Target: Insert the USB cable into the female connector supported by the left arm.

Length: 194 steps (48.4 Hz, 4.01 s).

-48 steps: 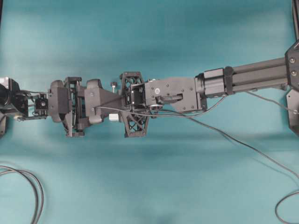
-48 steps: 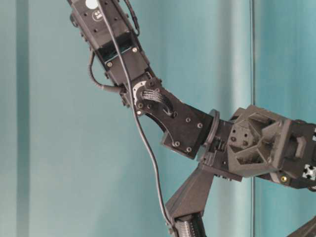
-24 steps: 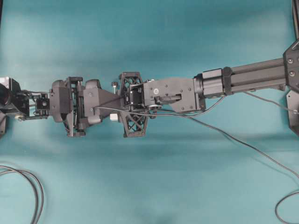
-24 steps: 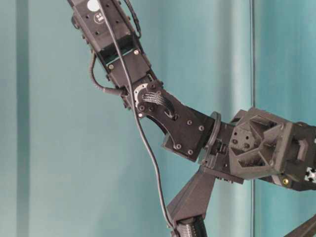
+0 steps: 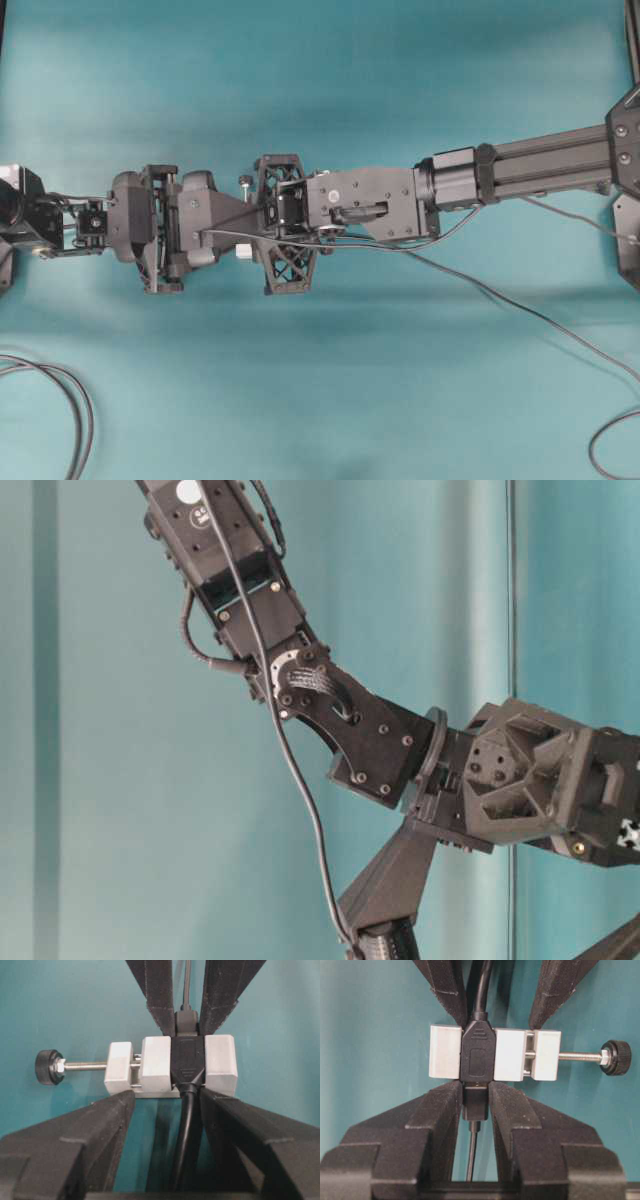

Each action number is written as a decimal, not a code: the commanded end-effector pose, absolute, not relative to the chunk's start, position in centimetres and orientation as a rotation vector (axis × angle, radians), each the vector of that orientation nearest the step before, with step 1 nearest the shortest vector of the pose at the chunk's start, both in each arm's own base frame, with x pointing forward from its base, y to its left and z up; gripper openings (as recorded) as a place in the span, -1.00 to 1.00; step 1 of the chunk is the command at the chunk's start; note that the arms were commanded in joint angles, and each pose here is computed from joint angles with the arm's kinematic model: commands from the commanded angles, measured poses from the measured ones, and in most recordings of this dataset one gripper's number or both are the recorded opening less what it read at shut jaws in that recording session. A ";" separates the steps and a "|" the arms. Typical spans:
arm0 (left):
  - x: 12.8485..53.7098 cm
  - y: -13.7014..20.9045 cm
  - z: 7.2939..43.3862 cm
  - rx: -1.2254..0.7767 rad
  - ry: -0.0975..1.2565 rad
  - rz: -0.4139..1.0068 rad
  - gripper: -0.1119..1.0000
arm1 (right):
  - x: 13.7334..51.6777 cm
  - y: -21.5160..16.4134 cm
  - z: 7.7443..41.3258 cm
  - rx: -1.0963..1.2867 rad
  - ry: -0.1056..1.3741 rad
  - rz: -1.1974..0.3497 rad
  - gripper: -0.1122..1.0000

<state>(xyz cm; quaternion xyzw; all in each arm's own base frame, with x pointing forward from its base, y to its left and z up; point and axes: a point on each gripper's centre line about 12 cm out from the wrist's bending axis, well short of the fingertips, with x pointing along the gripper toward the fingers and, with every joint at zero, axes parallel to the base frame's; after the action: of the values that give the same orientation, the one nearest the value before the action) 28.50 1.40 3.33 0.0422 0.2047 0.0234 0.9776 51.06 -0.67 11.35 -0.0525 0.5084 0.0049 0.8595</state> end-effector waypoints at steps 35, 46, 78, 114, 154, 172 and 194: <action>26.5 0.8 4.5 0.085 0.468 0.024 0.44 | 49.2 -0.2 14.7 -0.104 1.013 0.010 0.47; 24.3 0.8 6.1 0.078 0.456 0.030 0.44 | 45.0 -1.3 16.6 -0.041 0.868 -0.028 0.45; 24.0 1.4 8.9 0.081 0.473 0.050 0.44 | 42.1 -0.4 14.7 0.039 0.637 -0.014 0.43; 25.3 1.3 7.3 0.090 0.462 0.042 0.43 | 45.4 -0.9 11.6 0.037 0.689 -0.025 0.01; 27.5 1.5 5.6 0.098 0.430 0.047 0.41 | 46.6 -1.2 11.0 0.029 0.805 -0.040 -0.52; 29.8 1.6 4.6 0.139 0.408 0.041 0.40 | 46.7 -1.3 11.1 0.029 0.823 -0.044 -0.52; 30.7 1.6 4.7 0.142 0.397 0.040 0.40 | 47.6 -1.3 12.2 -0.011 0.794 -0.027 -0.56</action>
<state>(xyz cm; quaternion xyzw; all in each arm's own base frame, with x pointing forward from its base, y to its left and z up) 29.06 1.37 4.05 0.0635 0.2177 0.0159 0.9738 46.13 -1.41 9.66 0.0002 0.4218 -0.0164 0.9065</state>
